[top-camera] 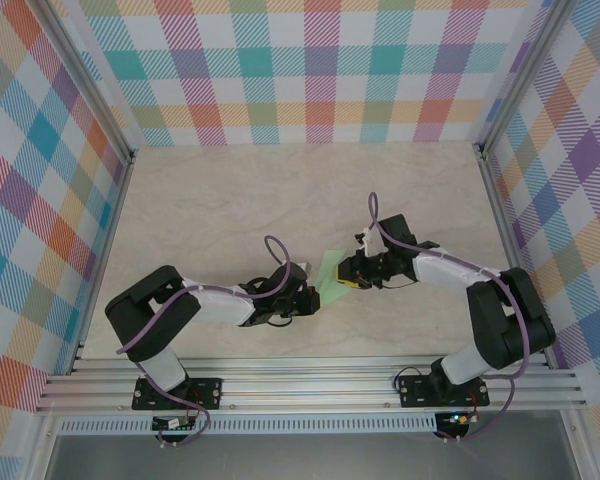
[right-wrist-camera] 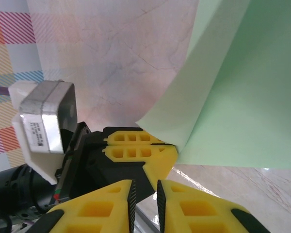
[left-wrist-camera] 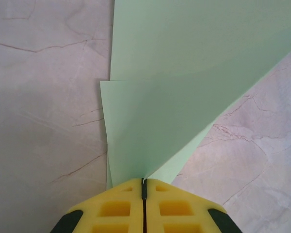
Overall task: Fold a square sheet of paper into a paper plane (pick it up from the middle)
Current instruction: Fourth fold the wing at the center of the table.
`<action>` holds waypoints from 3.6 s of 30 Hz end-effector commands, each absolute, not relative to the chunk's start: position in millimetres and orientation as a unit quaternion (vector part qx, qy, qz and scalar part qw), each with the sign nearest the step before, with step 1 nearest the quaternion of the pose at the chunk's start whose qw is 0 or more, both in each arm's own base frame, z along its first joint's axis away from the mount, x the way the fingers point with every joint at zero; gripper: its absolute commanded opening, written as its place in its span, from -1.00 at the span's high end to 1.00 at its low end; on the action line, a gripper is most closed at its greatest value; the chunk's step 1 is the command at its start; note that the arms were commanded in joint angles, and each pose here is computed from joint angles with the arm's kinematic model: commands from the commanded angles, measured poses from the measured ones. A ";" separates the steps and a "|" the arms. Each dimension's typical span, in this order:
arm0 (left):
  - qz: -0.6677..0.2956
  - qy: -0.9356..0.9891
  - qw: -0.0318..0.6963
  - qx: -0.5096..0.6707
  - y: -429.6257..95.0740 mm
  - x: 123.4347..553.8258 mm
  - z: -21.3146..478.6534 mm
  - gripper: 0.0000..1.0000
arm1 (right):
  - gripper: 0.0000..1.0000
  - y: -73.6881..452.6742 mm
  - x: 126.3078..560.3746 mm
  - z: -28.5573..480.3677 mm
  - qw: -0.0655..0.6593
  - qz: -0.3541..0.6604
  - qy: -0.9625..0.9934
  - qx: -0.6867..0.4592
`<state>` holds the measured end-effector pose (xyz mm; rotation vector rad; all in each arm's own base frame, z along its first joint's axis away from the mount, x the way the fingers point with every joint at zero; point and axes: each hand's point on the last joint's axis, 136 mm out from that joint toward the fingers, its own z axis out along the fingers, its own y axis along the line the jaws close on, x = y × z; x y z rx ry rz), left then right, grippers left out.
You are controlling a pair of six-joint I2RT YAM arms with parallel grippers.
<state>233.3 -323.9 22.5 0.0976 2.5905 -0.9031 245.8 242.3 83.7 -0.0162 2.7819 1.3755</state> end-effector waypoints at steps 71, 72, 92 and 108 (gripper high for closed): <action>-0.204 0.943 0.216 0.148 -329.9 237.9 31.2 0.60 | 0.64 271.9 267.1 66.5 0.003 0.438 0.899 -0.008; -0.202 0.944 0.217 0.148 -329.5 238.0 30.8 0.62 | 0.64 272.0 267.2 66.7 0.003 0.438 0.899 -0.008; -0.296 0.926 0.195 0.128 -342.4 234.6 31.8 0.85 | 0.52 264.6 262.3 66.5 0.011 0.422 0.906 -0.009; -0.364 0.911 0.173 0.081 -336.8 238.3 18.8 0.84 | 0.62 270.8 257.3 66.0 -0.006 0.445 0.896 -0.020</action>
